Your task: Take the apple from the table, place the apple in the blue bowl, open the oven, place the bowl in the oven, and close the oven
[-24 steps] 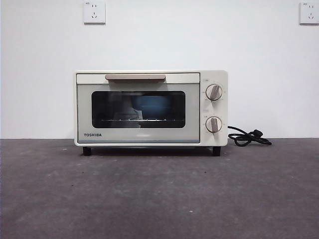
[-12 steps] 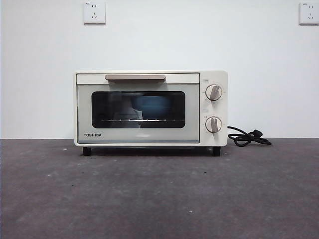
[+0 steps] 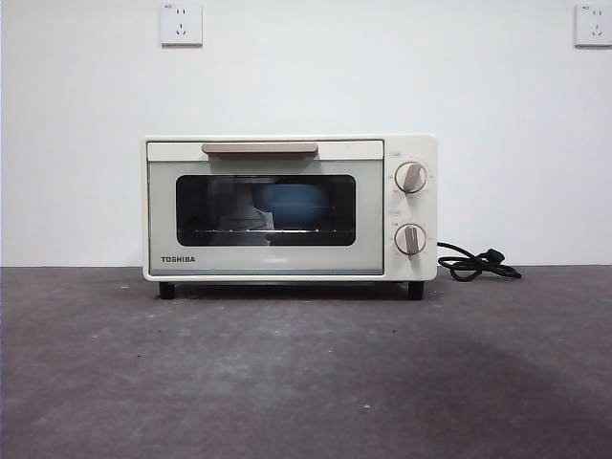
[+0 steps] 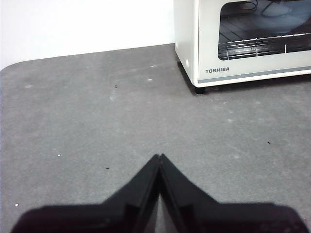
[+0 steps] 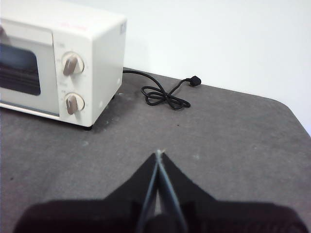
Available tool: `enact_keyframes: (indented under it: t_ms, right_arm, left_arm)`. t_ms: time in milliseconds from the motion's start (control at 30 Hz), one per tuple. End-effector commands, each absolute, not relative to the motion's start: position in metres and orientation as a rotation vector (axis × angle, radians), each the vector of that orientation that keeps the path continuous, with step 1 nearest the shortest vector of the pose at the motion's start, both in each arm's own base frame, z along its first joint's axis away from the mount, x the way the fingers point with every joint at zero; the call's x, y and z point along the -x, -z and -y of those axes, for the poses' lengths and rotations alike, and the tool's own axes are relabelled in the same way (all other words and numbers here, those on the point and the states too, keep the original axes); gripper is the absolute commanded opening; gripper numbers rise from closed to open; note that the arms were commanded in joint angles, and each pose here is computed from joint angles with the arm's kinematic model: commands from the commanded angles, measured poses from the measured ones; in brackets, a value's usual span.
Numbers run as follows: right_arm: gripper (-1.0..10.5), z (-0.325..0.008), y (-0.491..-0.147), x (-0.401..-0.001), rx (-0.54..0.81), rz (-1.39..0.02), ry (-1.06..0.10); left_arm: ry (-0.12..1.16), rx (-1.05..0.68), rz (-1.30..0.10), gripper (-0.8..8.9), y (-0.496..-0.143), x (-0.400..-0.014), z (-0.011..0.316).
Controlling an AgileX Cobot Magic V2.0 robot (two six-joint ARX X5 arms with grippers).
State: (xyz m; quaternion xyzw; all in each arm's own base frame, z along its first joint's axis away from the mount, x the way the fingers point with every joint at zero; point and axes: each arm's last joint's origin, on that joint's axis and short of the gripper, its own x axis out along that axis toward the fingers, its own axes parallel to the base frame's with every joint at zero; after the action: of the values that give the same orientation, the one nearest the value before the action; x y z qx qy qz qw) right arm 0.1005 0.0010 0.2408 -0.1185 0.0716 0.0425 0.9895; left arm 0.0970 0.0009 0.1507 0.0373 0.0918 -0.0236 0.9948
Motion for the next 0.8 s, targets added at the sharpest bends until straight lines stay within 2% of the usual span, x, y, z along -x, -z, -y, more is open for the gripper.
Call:
enact_keyframes:
  t_ms: [33,200,367,500,800]
  right_arm:
    - [0.0,-0.001,-0.211,-0.099,0.2,-0.109,-0.076]
    - [0.0,-0.001,-0.177,-0.097,0.194,-0.082,-0.073]
    - [0.0,0.0,-0.156,-0.097,0.099,-0.114,-0.024]
    - [0.0,0.002,-0.149,-0.096,0.062,-0.184,0.029]
    - [0.0,0.002,-0.149,-0.096,0.057,-0.185,0.042]
  left_arm:
    - [0.049,-0.065,-0.187,-0.04,-0.148,-0.097,-0.001]
    - [0.05,-0.065,-0.187,-0.04,-0.148,-0.097,-0.001]
    - [0.05,-0.065,-0.186,-0.04,-0.148,-0.097,-0.001]
    - [0.049,-0.065,-0.187,-0.04,-0.148,-0.097,-0.001]
    - [0.05,-0.065,-0.187,-0.04,-0.148,-0.097,-0.001]
